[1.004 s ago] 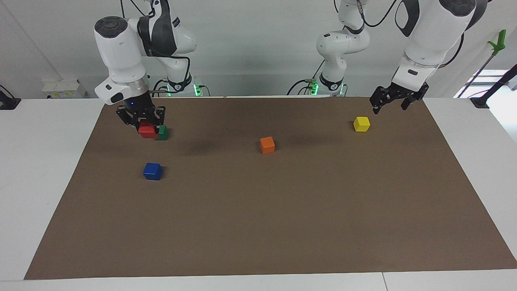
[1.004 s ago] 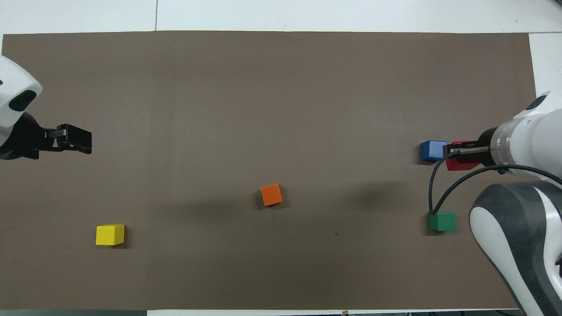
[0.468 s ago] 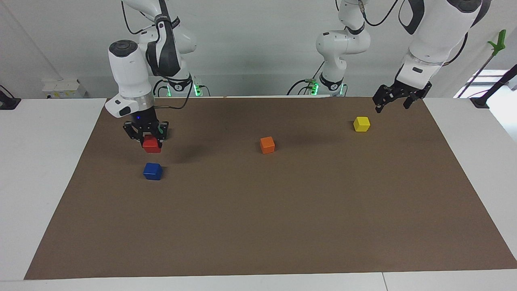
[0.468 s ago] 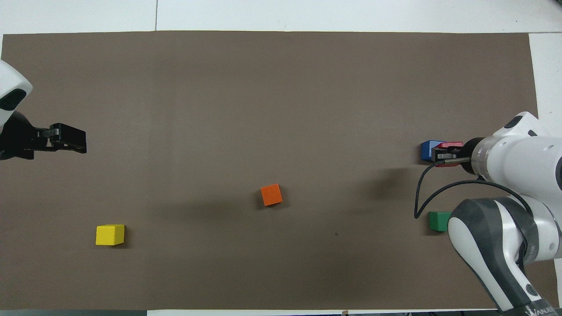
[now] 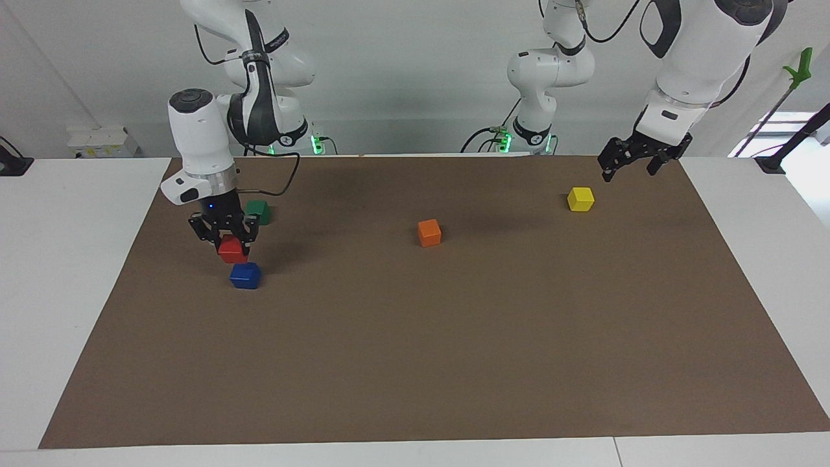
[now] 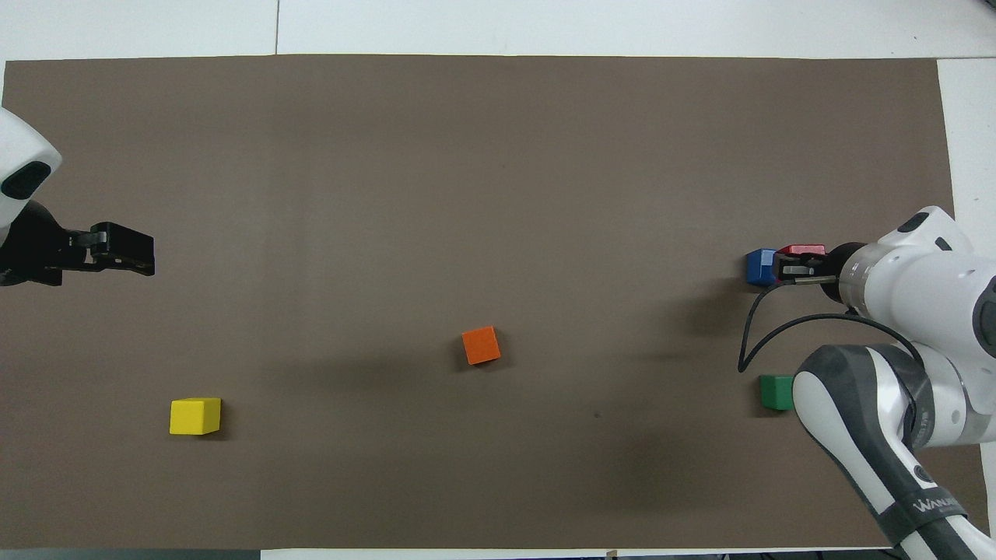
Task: Transfer red block to right arm and stack on blue block
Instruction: 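Lower the red block onto the blue block and open the right gripper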
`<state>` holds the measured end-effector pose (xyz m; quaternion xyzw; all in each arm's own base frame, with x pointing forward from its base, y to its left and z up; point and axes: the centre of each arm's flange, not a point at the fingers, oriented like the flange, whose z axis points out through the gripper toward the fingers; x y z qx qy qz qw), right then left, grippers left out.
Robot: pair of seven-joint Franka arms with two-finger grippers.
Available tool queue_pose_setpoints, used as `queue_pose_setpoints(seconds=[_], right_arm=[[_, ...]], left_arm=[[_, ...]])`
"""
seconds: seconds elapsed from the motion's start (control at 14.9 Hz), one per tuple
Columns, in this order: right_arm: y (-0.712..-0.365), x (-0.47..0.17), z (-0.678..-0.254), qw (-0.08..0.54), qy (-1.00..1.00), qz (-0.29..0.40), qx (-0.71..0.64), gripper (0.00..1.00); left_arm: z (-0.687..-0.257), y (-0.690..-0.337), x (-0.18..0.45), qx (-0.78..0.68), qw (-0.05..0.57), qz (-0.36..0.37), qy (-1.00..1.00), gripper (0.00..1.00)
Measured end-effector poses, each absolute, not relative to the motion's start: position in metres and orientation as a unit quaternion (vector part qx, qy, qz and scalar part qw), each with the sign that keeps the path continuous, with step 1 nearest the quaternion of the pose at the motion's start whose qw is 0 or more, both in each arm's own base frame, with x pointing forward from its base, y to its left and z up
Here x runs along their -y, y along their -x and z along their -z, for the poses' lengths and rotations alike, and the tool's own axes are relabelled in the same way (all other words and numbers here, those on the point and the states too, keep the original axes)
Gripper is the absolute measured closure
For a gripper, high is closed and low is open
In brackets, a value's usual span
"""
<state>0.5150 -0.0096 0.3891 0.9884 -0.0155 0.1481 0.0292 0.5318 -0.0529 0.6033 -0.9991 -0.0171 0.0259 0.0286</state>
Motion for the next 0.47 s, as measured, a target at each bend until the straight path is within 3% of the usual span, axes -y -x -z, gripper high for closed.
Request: queue_pose_setpoints(seconds=[0.47], right_arm=[[-0.525, 0.008, -0.357, 0.025, -0.987, -0.159, 0.012, 0.45]], left_arm=[[-0.603, -0.533, 0.046, 0.019, 0.028, -0.025, 0.999, 0.00]])
